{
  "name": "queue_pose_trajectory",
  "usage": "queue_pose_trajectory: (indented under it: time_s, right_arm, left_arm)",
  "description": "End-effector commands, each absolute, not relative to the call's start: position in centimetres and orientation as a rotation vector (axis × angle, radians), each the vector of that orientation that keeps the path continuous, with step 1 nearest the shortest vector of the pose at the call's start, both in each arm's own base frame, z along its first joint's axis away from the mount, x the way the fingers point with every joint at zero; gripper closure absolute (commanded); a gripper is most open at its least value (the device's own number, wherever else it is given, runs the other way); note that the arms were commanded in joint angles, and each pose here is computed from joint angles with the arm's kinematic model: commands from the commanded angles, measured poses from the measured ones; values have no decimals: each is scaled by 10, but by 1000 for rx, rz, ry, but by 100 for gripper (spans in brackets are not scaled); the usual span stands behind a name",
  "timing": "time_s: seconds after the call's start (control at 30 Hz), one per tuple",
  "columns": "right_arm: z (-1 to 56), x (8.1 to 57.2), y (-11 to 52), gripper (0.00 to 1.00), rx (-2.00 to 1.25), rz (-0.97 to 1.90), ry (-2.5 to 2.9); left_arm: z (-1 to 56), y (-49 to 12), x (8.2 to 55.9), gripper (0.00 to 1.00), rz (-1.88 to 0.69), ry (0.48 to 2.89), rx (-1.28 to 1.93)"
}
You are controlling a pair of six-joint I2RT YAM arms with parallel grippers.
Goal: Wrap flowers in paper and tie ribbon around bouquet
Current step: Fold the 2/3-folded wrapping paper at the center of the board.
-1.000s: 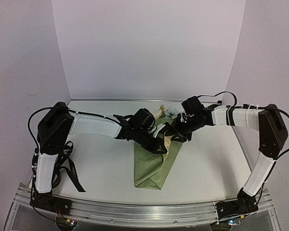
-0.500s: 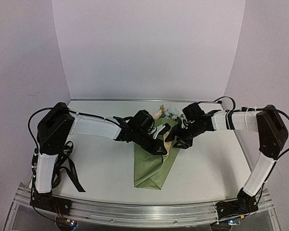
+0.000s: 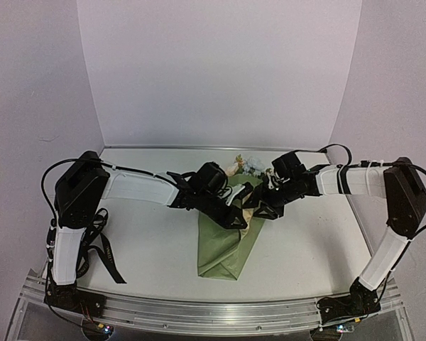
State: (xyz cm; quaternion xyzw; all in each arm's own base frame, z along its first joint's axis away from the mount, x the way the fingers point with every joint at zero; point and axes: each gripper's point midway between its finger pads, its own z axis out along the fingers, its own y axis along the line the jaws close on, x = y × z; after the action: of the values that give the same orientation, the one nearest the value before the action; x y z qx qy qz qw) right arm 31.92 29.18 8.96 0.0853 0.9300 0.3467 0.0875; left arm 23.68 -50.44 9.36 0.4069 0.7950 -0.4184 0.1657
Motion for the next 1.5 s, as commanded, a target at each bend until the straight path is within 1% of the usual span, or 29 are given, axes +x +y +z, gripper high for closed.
queue_pose_trajectory:
  time_s: [0.0, 0.1, 0.17, 0.23, 0.3, 0.33, 0.37, 0.47, 0.57, 0.6, 0.77, 0.9, 1.03, 1.13, 1.23, 1.33, 1.47]
  right_arm:
    - [99, 330, 301, 61, 254, 1088, 2724]
    - [98, 330, 300, 78, 261, 1088, 2729]
    - [97, 330, 300, 86, 263, 1084, 2729]
    - [97, 331, 300, 93, 257, 1080, 2727]
    - [97, 331, 300, 99, 246, 1077, 2726]
    - [97, 331, 300, 100, 239, 1074, 2726]
    - [96, 331, 300, 100, 234, 1071, 2726]
    - [94, 332, 299, 100, 213, 1058, 2725]
    - [94, 332, 297, 100, 178, 1036, 2717]
    - [93, 332, 296, 100, 170, 1029, 2716]
    - [91, 334, 296, 100, 147, 1023, 2715]
    - [87, 333, 294, 100, 145, 1005, 2723]
    - [87, 329, 291, 99, 152, 991, 2737]
    - [89, 321, 288, 89, 154, 982, 2761]
    - [93, 308, 279, 75, 133, 940, 2790]
    - [101, 286, 274, 68, 75, 897, 2823]
    - [110, 257, 269, 63, -38, 808, 2858]
  left_arm:
    - [125, -513, 237, 100, -1226, 2145, 1187]
    - [126, -512, 238, 99, -1222, 2142, 1173]
    - [128, -512, 240, 94, -1214, 2143, 1157]
    - [132, -510, 241, 88, -1206, 2144, 1139]
    - [138, -507, 243, 76, -1198, 2144, 1112]
    - [141, -504, 244, 70, -1189, 2146, 1093]
    - [145, -500, 244, 67, -1183, 2147, 1078]
    - [153, -485, 239, 63, -1160, 2156, 1039]
    - [154, -463, 231, 62, -1135, 2180, 1007]
    - [149, -456, 227, 63, -1126, 2198, 1002]
    - [99, -423, 199, 76, -1101, 2344, 1033]
    - [66, -410, 181, 85, -1125, 2441, 1051]
    - [42, -402, 174, 88, -1103, 2507, 1054]
    - [35, -405, 172, 88, -1118, 2521, 1055]
    - [34, -408, 172, 89, -1130, 2517, 1052]
    - [33, -410, 172, 89, -1139, 2515, 1053]
    - [33, -409, 171, 89, -1136, 2512, 1055]
